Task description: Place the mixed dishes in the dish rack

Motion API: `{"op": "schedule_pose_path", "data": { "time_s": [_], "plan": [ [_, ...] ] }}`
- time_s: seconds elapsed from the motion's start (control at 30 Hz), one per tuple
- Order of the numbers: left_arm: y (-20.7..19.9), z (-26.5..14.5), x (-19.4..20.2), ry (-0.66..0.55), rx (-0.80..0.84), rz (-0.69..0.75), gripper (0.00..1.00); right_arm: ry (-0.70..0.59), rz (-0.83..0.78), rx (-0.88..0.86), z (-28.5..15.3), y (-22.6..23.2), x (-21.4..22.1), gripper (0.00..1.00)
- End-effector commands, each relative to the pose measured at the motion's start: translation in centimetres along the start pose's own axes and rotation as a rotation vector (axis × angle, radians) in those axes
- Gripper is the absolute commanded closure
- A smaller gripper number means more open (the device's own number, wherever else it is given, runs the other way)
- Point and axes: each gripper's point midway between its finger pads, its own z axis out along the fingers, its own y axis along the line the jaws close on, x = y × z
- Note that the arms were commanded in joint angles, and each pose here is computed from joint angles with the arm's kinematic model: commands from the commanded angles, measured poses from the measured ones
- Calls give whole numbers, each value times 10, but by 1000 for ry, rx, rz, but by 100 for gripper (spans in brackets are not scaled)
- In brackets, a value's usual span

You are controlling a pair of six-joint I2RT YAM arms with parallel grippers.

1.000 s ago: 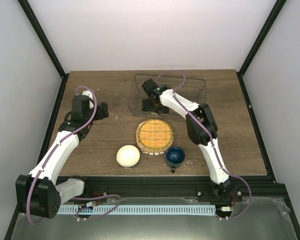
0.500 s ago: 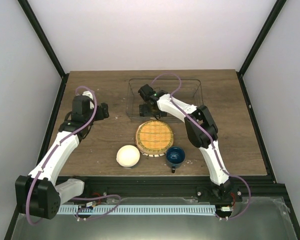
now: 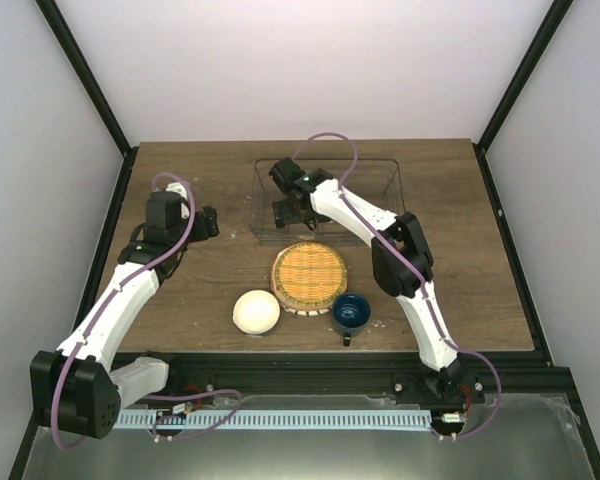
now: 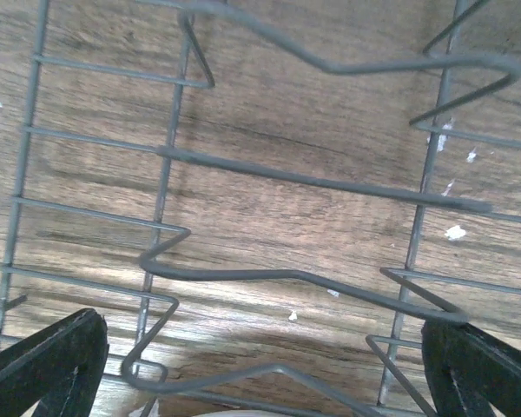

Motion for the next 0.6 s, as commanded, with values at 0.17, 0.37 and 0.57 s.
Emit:
{"op": "schedule_pose_path", "data": {
  "time_s": [0.17, 0.37, 0.57],
  "plan": [
    [0, 0, -2, 4, -14, -2, 10, 3, -25, -2, -25, 6, -5, 0],
    [-2, -2, -1, 4, -6, 10, 10, -28, 7, 109, -49, -23, 0, 0],
    [-14, -12, -6, -12, -2, 54, 10, -156, 43, 144, -110, -57, 2, 0]
  ]
}}
